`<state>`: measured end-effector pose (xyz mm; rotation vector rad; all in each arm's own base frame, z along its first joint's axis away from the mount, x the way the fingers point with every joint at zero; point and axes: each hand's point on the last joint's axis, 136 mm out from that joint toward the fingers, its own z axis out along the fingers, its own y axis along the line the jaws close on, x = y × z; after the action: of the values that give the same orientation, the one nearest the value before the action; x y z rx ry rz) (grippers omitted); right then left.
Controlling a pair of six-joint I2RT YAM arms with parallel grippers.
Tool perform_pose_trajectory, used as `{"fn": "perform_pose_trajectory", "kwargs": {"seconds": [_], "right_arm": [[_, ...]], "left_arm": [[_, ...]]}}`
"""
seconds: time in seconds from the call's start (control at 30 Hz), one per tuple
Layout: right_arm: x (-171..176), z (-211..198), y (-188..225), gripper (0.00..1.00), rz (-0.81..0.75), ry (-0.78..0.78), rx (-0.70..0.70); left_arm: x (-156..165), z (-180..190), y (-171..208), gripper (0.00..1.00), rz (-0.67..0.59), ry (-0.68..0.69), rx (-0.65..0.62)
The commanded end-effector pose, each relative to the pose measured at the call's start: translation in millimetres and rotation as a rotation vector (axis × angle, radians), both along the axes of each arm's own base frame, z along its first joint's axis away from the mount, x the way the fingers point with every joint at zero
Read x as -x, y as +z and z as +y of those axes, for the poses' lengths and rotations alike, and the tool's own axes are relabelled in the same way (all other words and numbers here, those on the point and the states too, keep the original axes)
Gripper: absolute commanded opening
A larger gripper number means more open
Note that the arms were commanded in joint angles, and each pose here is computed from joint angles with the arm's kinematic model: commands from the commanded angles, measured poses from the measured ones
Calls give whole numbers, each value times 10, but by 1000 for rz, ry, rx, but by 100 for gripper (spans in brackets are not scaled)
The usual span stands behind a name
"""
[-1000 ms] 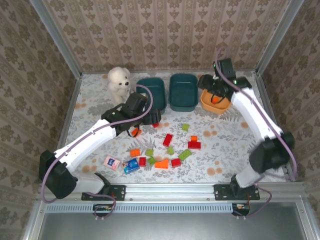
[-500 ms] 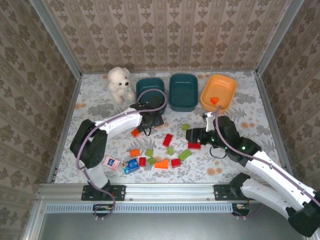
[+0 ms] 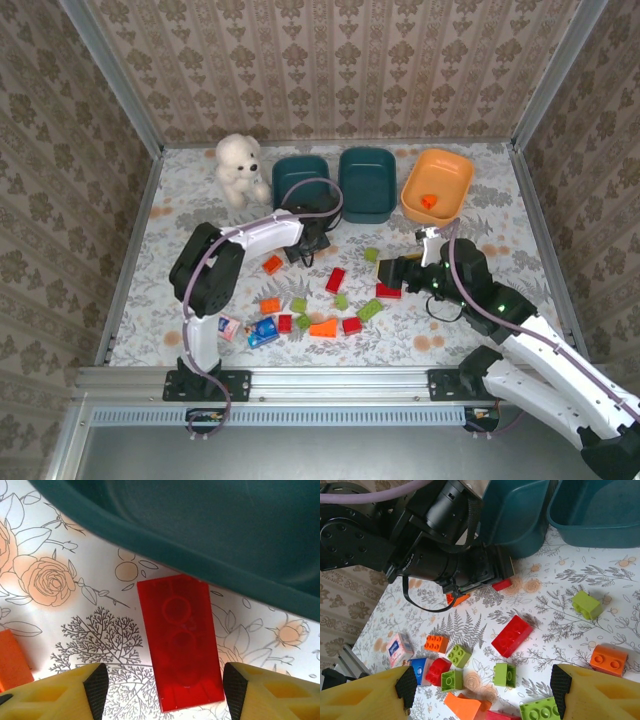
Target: Sort the legos into containers by color
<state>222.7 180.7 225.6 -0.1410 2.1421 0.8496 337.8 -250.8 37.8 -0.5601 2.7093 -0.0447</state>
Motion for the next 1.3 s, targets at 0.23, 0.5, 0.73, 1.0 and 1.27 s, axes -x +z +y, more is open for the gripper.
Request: {"fn": "perform_pose_trajectory", "kwargs": {"seconds": [0.23,0.5,0.73,1.0,1.27], "right_arm": [[-40,46,-57,75,34,0,8],[-89,74,-78,75,50,-8,9],[-88,51,-2,75,43,-9,28],[-90,53,107,74,21,-4,24],[-165,135,118,74,19,12,17]], "left_arm": [[-37,-14,-133,60,3,17,-40],[-4,42,-156,27,4,-1,-66],[333,56,235,18,18,-75,-39],[628,115,903,15,-19,-244,-28],[-338,3,1166,15,-71,-327,-16]]}}
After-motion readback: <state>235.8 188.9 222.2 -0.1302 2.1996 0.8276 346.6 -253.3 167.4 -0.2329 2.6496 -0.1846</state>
